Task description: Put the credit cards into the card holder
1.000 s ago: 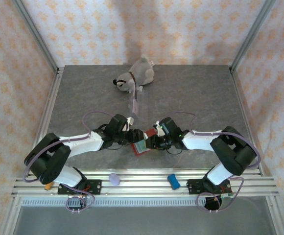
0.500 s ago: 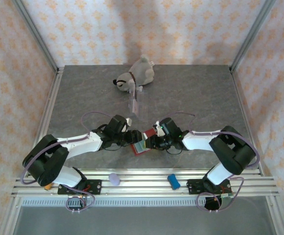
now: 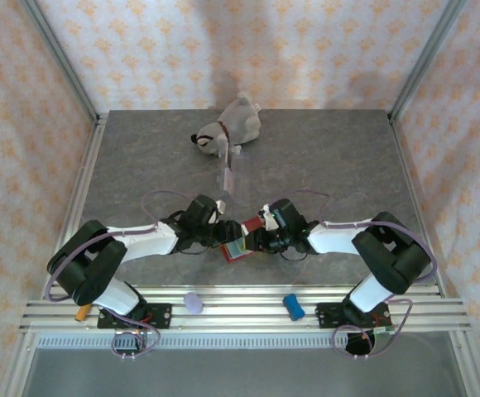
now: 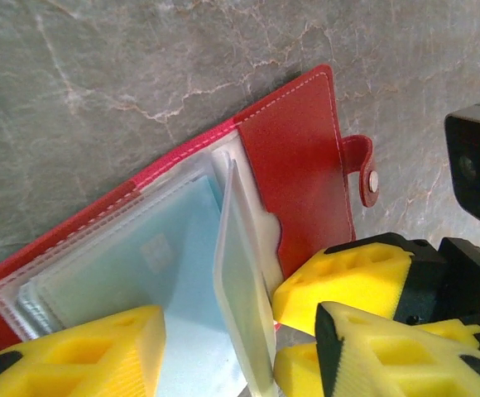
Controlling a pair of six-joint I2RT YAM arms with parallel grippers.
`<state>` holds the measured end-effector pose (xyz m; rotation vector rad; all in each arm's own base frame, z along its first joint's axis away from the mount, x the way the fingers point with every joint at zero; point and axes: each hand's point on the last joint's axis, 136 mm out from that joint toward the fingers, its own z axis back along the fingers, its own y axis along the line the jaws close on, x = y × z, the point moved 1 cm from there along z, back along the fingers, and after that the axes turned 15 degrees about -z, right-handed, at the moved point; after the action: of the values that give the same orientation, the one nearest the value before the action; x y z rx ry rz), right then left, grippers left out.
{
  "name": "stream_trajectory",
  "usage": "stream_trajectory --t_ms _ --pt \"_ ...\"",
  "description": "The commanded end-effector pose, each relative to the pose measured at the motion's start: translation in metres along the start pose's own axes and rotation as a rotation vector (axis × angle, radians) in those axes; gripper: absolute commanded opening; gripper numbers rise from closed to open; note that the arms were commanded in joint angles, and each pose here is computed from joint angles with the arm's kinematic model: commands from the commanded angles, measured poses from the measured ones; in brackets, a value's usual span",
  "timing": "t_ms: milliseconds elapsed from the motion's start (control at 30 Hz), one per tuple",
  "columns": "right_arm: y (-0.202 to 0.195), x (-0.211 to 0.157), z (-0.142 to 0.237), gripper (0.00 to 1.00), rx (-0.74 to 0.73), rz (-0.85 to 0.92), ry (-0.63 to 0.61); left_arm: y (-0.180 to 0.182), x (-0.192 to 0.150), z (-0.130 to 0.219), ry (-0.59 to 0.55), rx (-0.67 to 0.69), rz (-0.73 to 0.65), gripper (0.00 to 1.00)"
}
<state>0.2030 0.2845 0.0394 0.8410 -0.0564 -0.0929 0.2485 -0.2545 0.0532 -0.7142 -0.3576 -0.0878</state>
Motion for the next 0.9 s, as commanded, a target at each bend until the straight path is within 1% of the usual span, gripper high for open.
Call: stream_trajectory --t_ms 0,100,200,300,433,567,667,733,800,867 --pt "-0.020 -0.009 -0.001 0.40 -0.051 -0.025 0.009 -0.023 0.017 -0.002 -0.029 -0.069 -0.026 0.48" --pt "-0.013 -0.006 0.005 0.44 -0.037 -0.007 -0.014 -0.029 0.022 -0.002 -0.037 -0.079 -0.035 0.43" --pt "-0.012 -0.002 0.014 0.54 -0.053 0.020 -0.062 -0.030 0.021 -0.007 -0.016 -0.083 -0.032 0.42" --pt "-0.011 0.000 0.021 0.58 -0.053 0.033 -0.089 -0.030 0.020 -0.011 -0.012 -0.096 -0.016 0.42" --pt "-0.007 -0.002 0.030 0.60 -0.038 0.074 -0.108 -0.033 0.021 -0.014 -0.011 -0.103 -0.014 0.41" --pt "-0.004 0.002 0.043 0.60 -0.040 0.091 -0.161 -0.036 0.025 -0.014 -0.015 -0.105 -0.012 0.41" --pt "-0.004 0.008 0.058 0.60 -0.064 0.101 -0.223 -0.039 0.028 -0.016 -0.017 -0.105 -0.014 0.41" --pt "-0.012 0.015 0.069 0.60 -0.106 0.076 -0.280 -0.043 0.031 -0.019 -0.011 -0.108 -0.014 0.42" --pt "-0.013 0.025 0.088 0.60 -0.119 0.056 -0.355 -0.046 0.033 -0.020 -0.013 -0.111 -0.012 0.42" --pt "-0.016 0.031 0.101 0.60 -0.140 0.036 -0.400 -0.050 0.036 -0.023 -0.015 -0.113 -0.017 0.44"
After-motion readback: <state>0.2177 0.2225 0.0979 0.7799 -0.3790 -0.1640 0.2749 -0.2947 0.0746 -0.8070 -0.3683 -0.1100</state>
